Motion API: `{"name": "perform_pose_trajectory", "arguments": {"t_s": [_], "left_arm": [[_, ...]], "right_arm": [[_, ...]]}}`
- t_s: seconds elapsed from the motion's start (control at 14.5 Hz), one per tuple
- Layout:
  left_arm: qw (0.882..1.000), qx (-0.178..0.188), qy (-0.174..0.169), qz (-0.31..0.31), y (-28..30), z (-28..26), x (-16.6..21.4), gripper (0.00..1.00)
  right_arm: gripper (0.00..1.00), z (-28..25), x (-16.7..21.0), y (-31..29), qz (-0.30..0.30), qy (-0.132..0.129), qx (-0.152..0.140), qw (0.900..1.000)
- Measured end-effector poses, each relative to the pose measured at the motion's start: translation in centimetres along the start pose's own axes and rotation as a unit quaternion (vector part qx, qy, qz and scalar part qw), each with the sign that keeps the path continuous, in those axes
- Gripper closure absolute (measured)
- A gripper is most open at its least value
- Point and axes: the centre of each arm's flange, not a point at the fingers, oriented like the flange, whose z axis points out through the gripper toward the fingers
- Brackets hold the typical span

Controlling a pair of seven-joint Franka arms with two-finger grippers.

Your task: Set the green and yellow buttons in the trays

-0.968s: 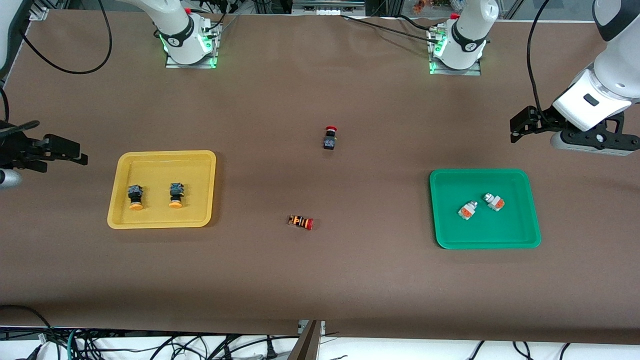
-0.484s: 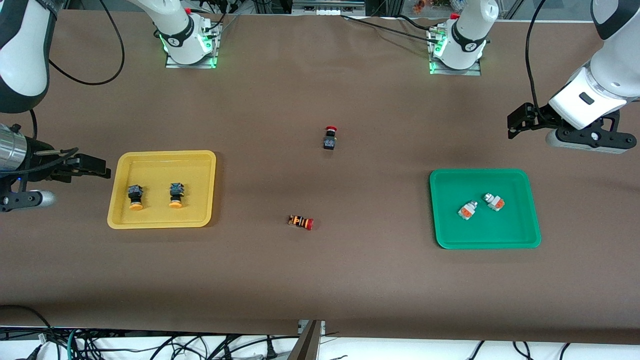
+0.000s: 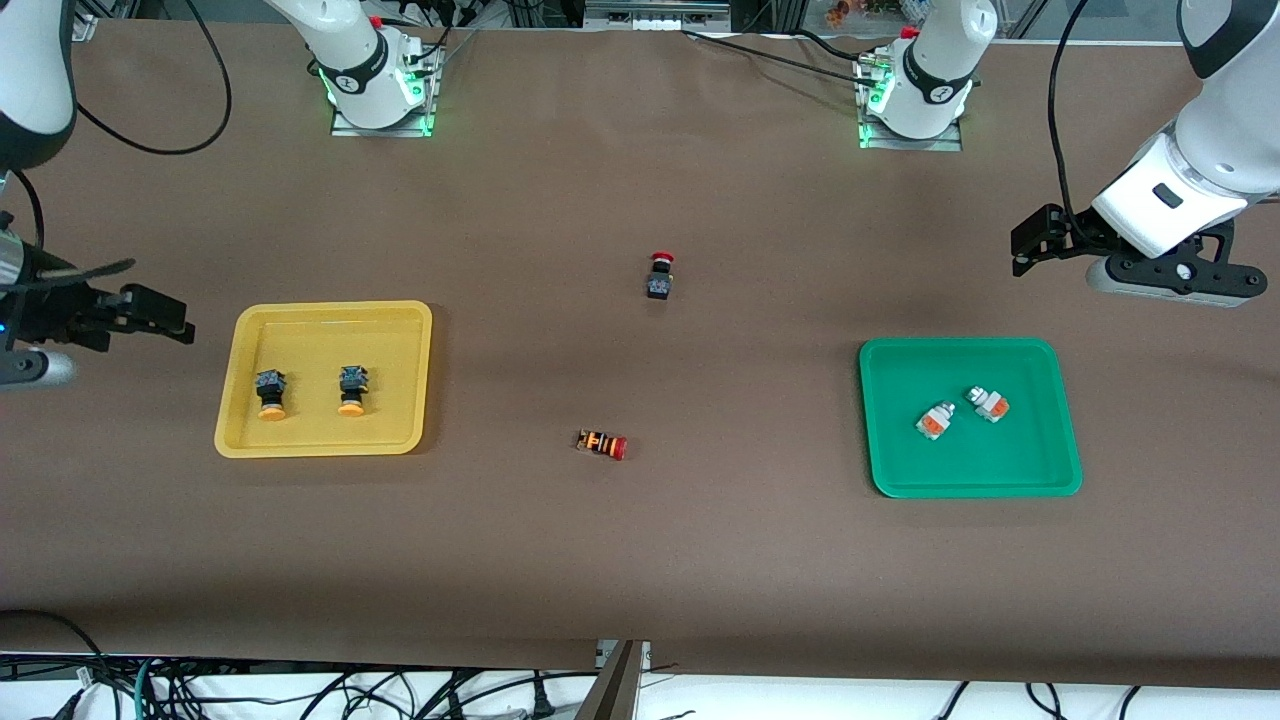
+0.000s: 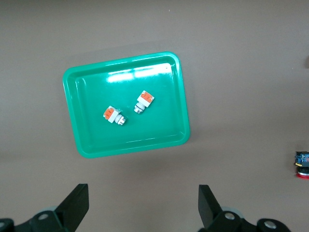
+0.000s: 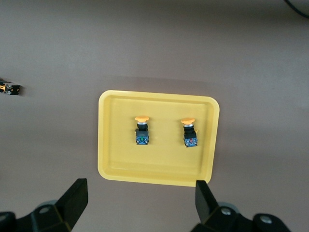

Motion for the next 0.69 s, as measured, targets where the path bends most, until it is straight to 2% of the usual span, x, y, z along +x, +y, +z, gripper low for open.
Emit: {"name": "perform_pose_trajectory", "arguments": {"t_s": [0.28, 0.41, 0.55, 0.69], "left_arm": [[1.000, 0.000, 0.001, 0.000, 0.0, -0.1, 0.0, 0.00], [1.000, 0.000, 0.002, 0.000, 0.0, -0.2, 0.0, 0.00], [1.000, 0.000, 0.002, 0.000, 0.0, -0.2, 0.0, 0.00], [1.000, 0.000, 0.002, 0.000, 0.0, -0.2, 0.0, 0.00]], "right_arm": [[0.01, -1.4, -3.7, 1.8, 0.019, 0.016, -0.003, 1.000], [0.01, -1.2, -4.0, 3.3, 0.031, 0.024, -0.008, 0.999], [0.00, -0.9, -3.9, 4.1, 0.032, 0.023, -0.033, 0.999], [0.00, -0.9, -3.8, 4.1, 0.031, 0.026, -0.038, 0.998]]}}
